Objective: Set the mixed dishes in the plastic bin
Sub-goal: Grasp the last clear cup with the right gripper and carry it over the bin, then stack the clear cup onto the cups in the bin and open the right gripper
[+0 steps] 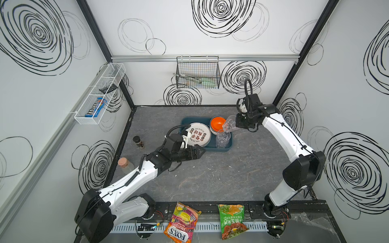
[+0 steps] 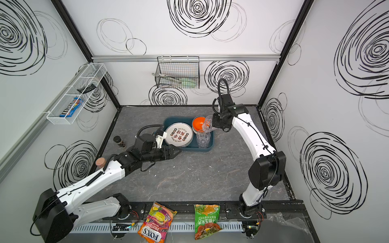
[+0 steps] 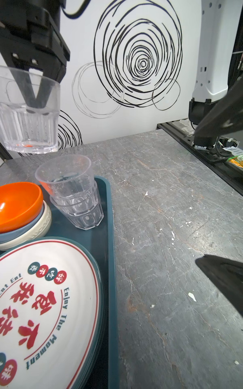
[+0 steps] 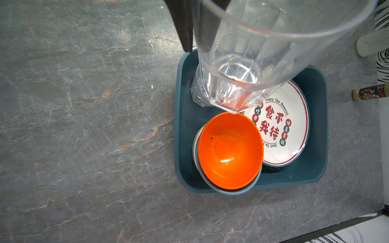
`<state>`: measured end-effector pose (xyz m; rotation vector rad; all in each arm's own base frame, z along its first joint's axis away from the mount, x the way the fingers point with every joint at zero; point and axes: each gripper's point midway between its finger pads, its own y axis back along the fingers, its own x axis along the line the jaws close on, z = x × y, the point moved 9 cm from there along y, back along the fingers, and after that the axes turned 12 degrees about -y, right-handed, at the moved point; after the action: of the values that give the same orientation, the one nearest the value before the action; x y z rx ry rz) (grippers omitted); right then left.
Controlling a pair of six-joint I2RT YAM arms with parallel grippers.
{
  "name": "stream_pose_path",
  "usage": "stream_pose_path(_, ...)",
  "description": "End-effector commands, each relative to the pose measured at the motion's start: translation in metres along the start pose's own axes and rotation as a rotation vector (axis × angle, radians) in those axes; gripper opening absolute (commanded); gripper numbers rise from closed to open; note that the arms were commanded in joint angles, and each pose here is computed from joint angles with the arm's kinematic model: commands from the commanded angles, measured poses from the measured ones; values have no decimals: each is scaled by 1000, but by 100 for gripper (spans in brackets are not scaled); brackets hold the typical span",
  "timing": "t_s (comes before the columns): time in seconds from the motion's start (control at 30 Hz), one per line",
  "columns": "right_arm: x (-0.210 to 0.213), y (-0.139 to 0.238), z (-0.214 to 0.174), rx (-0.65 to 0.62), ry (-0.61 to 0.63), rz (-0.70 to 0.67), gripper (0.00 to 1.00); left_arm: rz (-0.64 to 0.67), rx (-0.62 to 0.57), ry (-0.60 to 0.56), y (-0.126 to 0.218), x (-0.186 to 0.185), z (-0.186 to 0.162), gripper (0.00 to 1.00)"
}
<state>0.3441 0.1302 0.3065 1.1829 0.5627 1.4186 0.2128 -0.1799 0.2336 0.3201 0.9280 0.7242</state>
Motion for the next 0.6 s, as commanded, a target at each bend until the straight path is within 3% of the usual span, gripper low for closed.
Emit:
stream_pose_path(0.0, 7, 5, 0, 7, 31, -7, 3, -21, -32, -2, 5, -1, 3, 92)
stream_pose_path(0.57, 29, -8, -14, 67, 128, -79, 3, -19, -34, 15, 4, 6, -1, 91)
